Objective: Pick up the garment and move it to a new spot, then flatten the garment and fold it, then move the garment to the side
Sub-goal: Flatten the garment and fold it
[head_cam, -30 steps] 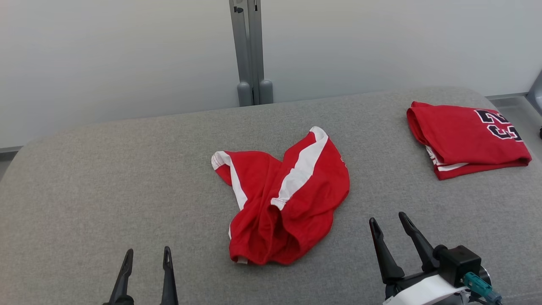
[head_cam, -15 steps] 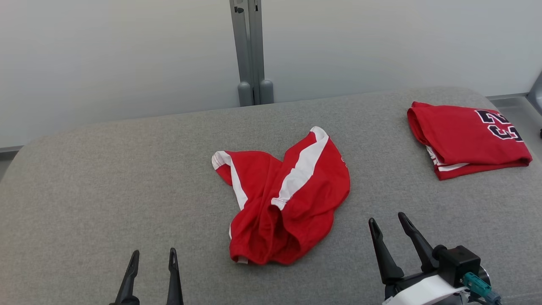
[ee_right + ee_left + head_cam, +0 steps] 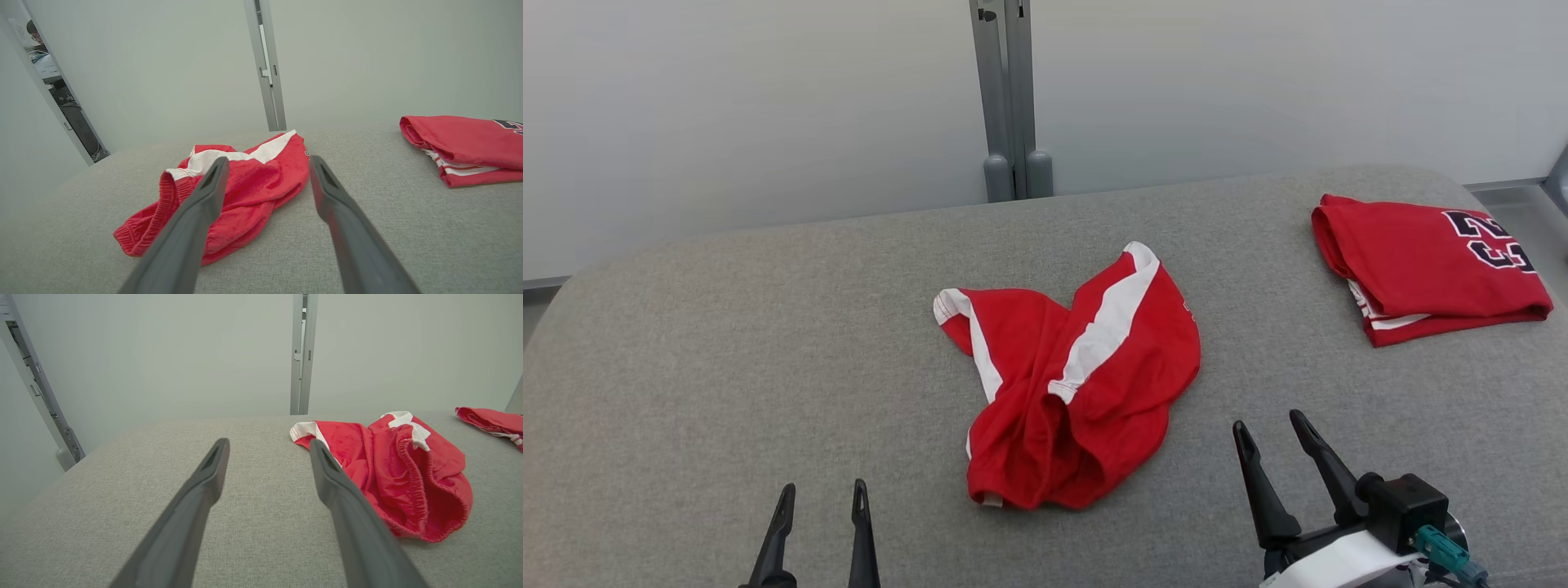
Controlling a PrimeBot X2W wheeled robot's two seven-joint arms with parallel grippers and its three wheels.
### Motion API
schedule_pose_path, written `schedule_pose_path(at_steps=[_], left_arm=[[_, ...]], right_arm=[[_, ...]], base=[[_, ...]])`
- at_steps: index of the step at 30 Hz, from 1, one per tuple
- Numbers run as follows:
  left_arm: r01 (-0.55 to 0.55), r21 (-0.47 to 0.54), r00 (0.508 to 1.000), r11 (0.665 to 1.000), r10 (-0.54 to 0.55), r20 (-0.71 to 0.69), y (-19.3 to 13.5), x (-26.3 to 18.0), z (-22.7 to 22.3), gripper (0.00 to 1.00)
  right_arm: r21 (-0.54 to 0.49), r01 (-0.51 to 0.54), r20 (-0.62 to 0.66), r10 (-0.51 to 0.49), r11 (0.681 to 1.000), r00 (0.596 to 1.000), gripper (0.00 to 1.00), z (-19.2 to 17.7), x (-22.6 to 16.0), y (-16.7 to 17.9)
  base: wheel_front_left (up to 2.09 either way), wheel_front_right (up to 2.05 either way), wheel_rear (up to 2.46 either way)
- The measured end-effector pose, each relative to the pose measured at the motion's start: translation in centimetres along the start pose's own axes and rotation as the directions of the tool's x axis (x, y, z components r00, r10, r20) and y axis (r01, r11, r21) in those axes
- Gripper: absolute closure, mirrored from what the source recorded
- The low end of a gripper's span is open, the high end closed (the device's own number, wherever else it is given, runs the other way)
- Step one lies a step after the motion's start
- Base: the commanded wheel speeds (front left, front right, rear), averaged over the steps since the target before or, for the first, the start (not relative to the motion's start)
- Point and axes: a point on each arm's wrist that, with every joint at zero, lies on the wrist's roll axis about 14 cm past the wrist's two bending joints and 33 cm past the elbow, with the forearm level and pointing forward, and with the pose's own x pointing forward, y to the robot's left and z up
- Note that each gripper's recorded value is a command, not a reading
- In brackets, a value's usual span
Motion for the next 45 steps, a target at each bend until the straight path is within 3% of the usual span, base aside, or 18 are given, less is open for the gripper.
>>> schedule_pose_path(at_steps=[11, 14, 16, 18, 22, 29, 32, 45], left_arm=[[0.007, 0.004, 1.000, 1.000, -0.007, -0.004, -0.3, 0.0, -0.1, 0.00], [0.047, -0.043, 0.999, 0.998, -0.048, -0.019, -1.4, -0.1, -0.5, 0.00], [0.093, -0.132, 0.993, 0.987, -0.101, -0.055, -2.8, -0.3, -1.6, 0.00], [0.119, -0.236, 0.986, 0.964, -0.142, -0.084, -4.0, -0.5, -2.5, 0.00], [0.183, -0.475, 0.960, 0.861, -0.261, -0.104, -7.8, -0.3, -2.7, 0.00], [0.290, -0.678, 0.862, 0.676, -0.492, -0.122, -14.3, 0.5, -1.8, 0.00], [0.317, -0.693, 0.841, 0.648, -0.529, -0.110, -15.3, 1.9, -1.4, 0.00], [0.265, -0.755, 0.805, 0.600, -0.568, -0.169, -17.3, 6.0, -4.4, 0.00]], right_arm=[[0.006, -0.001, -0.005, 0.001, 1.000, 1.000, 0.00, -0.2, 0.0, 0.0], [0.007, 0.000, -0.013, 0.000, 1.000, 1.000, 0.00, -0.4, 0.0, 0.0], [0.006, 0.000, -0.020, 0.000, 1.000, 1.000, 0.00, -0.6, 0.1, -0.1], [0.006, 0.002, -0.025, -0.002, 1.000, 1.000, 0.00, -0.8, 0.2, -0.2], [0.005, 0.007, -0.035, -0.006, 1.000, 0.999, 0.00, -1.0, 0.4, -0.5], [0.000, 0.014, -0.067, -0.014, 1.000, 0.998, 0.00, -2.0, 1.1, -1.2], [-0.008, 0.005, -0.066, -0.006, 1.000, 0.998, 0.00, -2.0, 2.2, -1.3], [-0.023, 0.044, -0.130, -0.046, 0.999, 0.990, 0.00, -4.4, 4.4, -3.9]], base=[[0.00, 0.00, 0.00], [0.00, 0.00, 0.00], [0.00, 0.00, 0.00], [0.00, 0.00, 0.00], [0.00, 0.00, 0.00], [0.00, 0.00, 0.00], [0.00, 0.00, 0.00], [0.00, 0.00, 0.00]])
